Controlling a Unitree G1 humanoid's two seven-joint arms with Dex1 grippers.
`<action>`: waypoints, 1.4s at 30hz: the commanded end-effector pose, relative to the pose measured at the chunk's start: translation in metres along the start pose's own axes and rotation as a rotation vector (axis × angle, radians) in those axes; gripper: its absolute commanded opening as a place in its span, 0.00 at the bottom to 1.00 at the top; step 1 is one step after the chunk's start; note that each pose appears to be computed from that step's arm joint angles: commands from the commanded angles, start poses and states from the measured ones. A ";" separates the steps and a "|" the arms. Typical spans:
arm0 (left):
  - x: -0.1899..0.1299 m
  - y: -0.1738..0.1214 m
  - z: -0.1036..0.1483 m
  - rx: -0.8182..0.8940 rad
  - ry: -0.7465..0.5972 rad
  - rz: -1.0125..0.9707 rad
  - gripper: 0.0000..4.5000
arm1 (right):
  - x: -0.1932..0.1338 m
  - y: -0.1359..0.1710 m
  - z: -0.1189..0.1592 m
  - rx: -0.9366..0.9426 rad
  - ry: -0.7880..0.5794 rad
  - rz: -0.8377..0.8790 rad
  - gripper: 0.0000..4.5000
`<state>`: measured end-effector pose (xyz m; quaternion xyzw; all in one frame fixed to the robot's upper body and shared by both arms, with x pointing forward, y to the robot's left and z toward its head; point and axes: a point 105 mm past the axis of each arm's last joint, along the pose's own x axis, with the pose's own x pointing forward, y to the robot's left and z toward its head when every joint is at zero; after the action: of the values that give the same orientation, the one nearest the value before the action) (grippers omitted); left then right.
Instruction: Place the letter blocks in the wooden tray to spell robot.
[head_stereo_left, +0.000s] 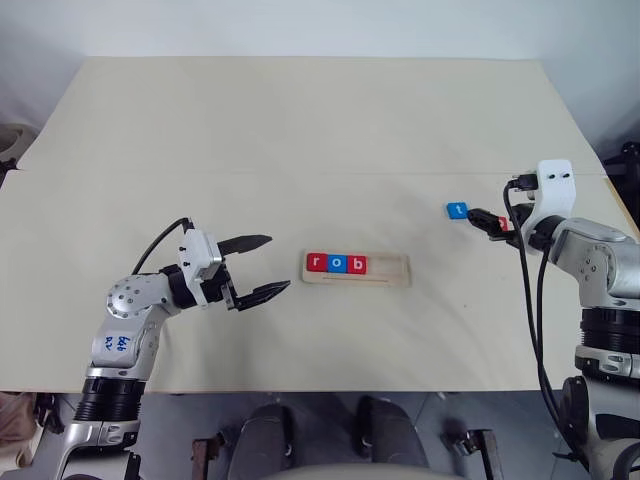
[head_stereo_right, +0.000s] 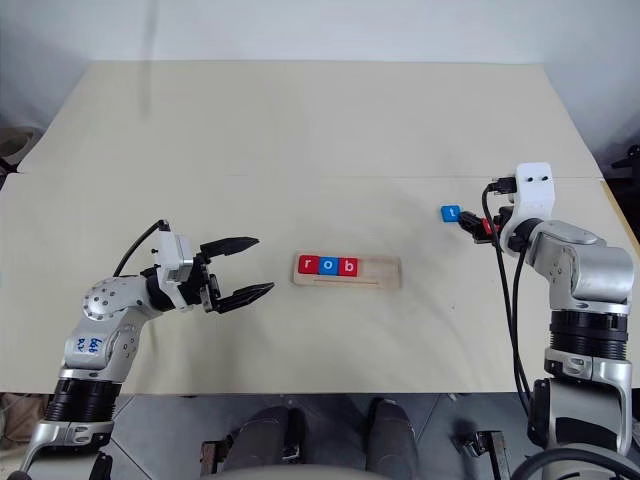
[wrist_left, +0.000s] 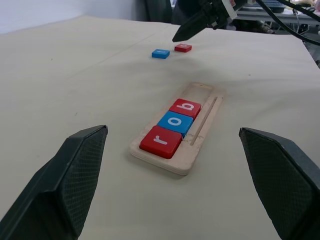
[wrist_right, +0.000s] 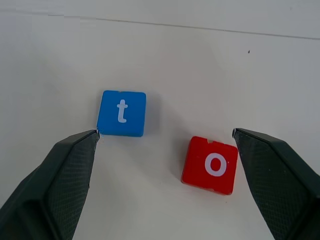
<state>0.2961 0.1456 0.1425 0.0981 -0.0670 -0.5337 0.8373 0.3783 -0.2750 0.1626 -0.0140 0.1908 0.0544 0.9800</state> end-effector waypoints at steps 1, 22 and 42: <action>-0.001 0.000 0.012 0.047 -0.017 -0.005 1.00 | -0.004 -0.003 0.007 -0.012 -0.025 -0.029 0.99; -0.006 0.000 0.014 0.050 -0.007 0.003 1.00 | 0.021 -0.024 -0.012 0.126 0.049 -0.159 0.48; 0.004 0.002 0.009 0.019 -0.004 -0.054 1.00 | -0.061 0.073 -0.081 0.177 0.152 -0.003 0.49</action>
<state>0.2983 0.1448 0.1439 0.1009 -0.0555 -0.5496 0.8274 0.2878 -0.2208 0.1123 0.0642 0.2659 0.0160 0.9617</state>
